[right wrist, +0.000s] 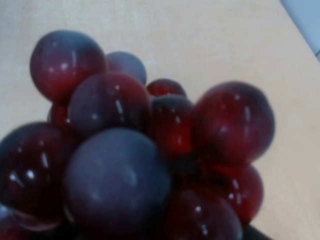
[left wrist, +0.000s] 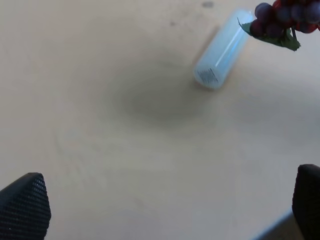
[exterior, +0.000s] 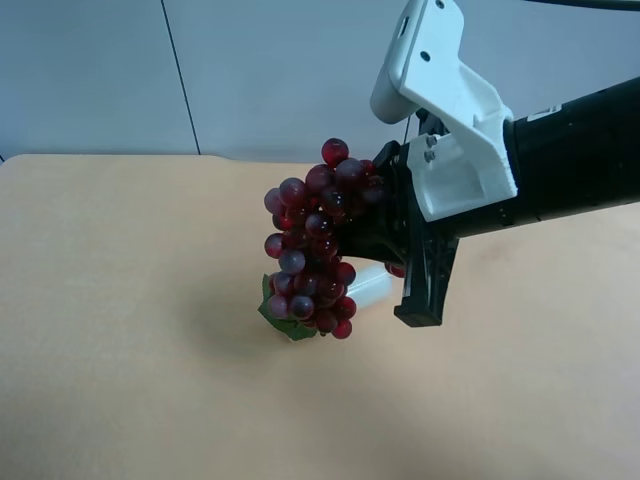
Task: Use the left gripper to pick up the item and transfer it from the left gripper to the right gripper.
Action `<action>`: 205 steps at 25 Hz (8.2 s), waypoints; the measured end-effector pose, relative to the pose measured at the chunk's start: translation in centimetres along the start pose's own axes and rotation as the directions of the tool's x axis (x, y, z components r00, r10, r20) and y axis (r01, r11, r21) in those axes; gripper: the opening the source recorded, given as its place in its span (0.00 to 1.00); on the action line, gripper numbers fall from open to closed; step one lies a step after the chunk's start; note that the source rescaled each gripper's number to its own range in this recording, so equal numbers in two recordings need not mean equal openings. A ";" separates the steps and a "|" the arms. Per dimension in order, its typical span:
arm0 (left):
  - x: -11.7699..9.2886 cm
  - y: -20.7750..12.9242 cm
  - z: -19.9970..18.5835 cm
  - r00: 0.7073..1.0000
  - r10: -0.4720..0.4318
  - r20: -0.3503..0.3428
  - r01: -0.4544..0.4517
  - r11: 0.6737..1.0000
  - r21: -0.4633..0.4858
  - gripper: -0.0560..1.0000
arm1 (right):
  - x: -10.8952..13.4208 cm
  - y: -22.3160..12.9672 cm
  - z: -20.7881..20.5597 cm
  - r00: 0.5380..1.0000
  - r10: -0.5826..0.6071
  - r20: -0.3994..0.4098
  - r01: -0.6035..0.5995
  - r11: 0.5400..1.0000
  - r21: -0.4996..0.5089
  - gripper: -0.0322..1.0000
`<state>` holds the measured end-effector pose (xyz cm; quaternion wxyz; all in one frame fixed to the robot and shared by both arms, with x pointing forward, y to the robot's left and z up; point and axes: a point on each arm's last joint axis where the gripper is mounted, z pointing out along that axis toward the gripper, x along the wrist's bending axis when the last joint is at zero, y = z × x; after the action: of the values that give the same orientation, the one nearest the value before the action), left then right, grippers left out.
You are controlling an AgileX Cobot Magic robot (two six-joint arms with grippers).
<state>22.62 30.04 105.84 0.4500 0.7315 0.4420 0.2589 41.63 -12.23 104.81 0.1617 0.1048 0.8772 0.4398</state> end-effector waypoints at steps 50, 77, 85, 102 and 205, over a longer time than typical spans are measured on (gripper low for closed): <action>0.0 0.0 1.0 0.825 -0.248 -0.507 0.237 0.967 -0.088 1.00 | -12.0 -4.0 -12.0 0.474 0.606 0.639 -0.862 0.467 0.198 0.03; 0.0 0.0 1.0 0.825 -0.248 -0.507 0.237 0.967 -0.088 1.00 | -16.9 -14.3 -0.9 0.464 0.622 0.631 -0.883 0.271 0.383 0.03; 0.0 0.0 1.0 0.825 -0.248 -0.507 0.237 0.967 -0.088 1.00 | -14.0 -16.1 0.1 0.450 0.638 0.625 -0.877 0.186 0.443 0.03; 0.0 0.0 1.0 0.825 -0.248 -0.507 0.237 0.967 -0.088 1.00 | -13.7 -15.7 -0.3 0.425 0.650 0.630 -0.893 0.187 0.410 0.99; 0.0 0.0 1.0 0.824 -0.249 -0.509 0.237 0.967 -0.090 1.00 | 11.4 -10.6 -19.5 0.406 0.660 0.632 -0.615 0.709 -0.345 1.00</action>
<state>23.35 29.60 105.38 0.3526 0.5679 0.6327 0.3910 23.30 -29.20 105.04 0.3133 0.5886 0.6195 0.4143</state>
